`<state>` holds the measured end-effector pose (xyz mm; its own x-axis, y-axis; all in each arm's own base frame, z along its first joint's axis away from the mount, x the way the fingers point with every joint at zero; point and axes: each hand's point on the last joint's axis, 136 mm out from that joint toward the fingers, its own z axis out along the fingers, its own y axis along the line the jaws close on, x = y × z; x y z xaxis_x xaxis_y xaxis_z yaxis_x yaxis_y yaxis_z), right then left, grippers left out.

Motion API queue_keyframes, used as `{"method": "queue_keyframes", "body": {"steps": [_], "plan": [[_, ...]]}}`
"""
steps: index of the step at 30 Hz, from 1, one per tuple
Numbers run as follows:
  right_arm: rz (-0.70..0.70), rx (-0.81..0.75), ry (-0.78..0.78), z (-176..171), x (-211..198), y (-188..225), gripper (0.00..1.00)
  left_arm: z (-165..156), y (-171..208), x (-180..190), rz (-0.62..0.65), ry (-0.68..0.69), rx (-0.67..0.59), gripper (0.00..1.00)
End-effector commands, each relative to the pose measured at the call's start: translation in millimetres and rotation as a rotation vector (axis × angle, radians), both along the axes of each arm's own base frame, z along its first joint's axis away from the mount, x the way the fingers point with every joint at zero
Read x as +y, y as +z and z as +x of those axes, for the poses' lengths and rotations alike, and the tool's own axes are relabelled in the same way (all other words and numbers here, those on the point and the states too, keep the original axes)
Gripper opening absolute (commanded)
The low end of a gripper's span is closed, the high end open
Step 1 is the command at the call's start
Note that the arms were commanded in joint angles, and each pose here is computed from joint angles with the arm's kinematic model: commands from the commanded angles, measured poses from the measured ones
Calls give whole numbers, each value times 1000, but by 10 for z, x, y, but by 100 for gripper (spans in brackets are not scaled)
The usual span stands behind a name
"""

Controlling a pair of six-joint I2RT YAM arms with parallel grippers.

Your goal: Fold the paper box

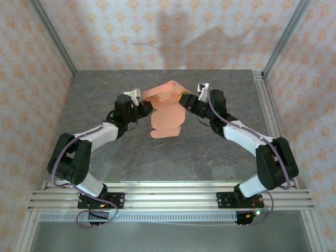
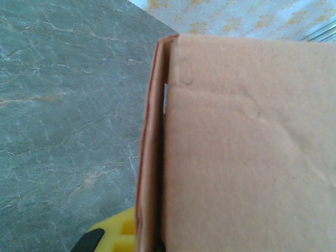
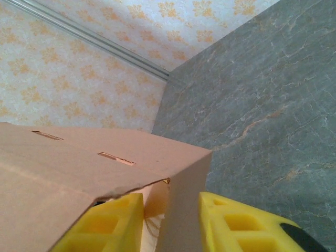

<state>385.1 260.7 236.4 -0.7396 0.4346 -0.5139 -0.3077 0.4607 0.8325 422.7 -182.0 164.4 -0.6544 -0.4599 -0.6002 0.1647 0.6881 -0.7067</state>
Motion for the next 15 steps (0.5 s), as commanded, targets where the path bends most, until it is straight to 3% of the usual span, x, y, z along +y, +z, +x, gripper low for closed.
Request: {"method": "queue_keyframes", "body": {"steps": [1, 8, 13, 14, 15], "plan": [[15, -6, 33, 15, 92, 63, 29, 61, 264, -24, -1, -4, -75, 0], [-3, 3, 17, 47, 81, 12, 0, 85, 237, 9, 19, 17, -67, 0], [-46, -1, -1, 50, 64, -12, 0, 107, 121, 28, 36, 29, -50, 0], [-52, -1, 1, 47, 68, -13, 2, 109, 101, 34, 35, 33, -47, 0], [-55, -1, 4, 43, 74, -17, 13, 114, 94, 39, 35, 37, -48, 0]]}}
